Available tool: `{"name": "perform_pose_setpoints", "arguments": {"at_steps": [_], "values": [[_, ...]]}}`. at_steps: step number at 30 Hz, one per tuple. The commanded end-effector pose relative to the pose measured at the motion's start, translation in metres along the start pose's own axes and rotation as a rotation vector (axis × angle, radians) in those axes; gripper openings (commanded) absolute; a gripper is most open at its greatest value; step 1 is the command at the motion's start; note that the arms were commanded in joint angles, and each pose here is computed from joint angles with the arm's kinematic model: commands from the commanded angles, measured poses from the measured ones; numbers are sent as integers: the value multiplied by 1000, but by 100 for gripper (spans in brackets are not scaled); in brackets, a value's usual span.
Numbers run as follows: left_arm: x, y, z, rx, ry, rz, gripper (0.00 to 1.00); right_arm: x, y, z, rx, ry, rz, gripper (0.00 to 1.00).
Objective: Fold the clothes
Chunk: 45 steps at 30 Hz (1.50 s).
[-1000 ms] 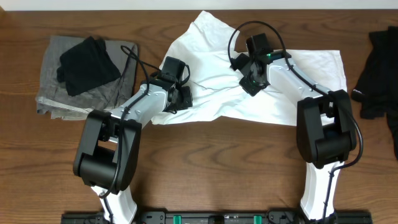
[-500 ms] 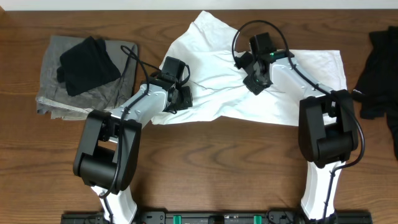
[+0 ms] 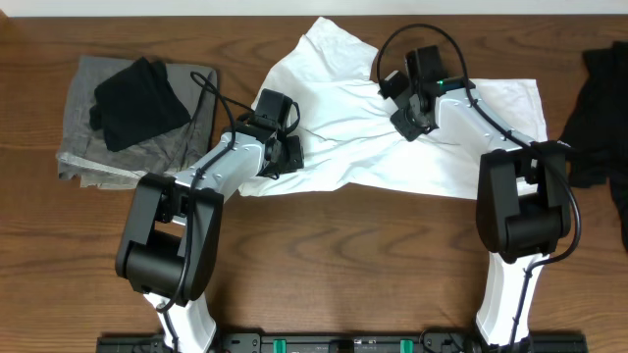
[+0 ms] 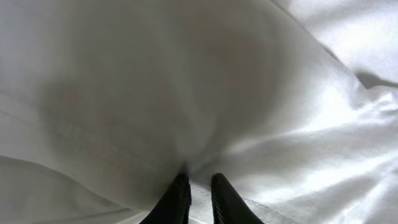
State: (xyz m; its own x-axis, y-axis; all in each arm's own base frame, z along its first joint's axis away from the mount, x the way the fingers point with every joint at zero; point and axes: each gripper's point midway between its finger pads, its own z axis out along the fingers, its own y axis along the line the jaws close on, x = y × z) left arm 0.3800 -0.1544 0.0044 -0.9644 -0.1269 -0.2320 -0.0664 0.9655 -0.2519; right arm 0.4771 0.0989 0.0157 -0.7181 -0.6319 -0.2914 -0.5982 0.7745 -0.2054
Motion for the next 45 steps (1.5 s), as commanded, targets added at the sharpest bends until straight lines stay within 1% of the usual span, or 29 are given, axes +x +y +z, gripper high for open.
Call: {"name": "perform_pose_setpoints", "arguments": {"at_steps": [1,3,5,8,10,13,15,16,20,23,26,29,33,36,45], "values": [[11,13,9,-43,30,2,16,3,-13,1,50,12,19,46],[11,13,9,-43,30,1,16,3,-15,-2,56,23,18,45],[11,13,9,-43,30,1,16,2,-16,-10,49,34,32,40],[10,13,9,-42,29,1,16,-7,-18,-28,38,11,77,39],[10,12,10,-41,27,2,16,-13,-16,-40,19,-13,83,41],[10,12,10,-41,27,2,16,-17,-12,-61,-17,-31,97,45],[10,12,10,-41,27,2,16,-11,-3,-70,-60,-16,93,50],[10,12,10,-41,27,1,16,-5,2,-71,-82,9,81,50],[10,12,10,-41,27,2,16,23,17,-65,-135,112,56,49],[10,12,10,-41,27,1,16,39,25,-54,-148,152,54,49],[10,12,10,-41,27,1,16,52,25,-41,-115,176,51,49],[10,12,10,-41,27,1,16,59,14,-31,-48,181,55,49],[10,13,9,-42,27,1,16,59,-5,-27,18,164,73,50],[10,12,10,-41,28,1,16,57,-16,-26,38,143,94,52],[10,12,10,-41,27,2,16,56,-21,-26,-6,104,137,54]]}}
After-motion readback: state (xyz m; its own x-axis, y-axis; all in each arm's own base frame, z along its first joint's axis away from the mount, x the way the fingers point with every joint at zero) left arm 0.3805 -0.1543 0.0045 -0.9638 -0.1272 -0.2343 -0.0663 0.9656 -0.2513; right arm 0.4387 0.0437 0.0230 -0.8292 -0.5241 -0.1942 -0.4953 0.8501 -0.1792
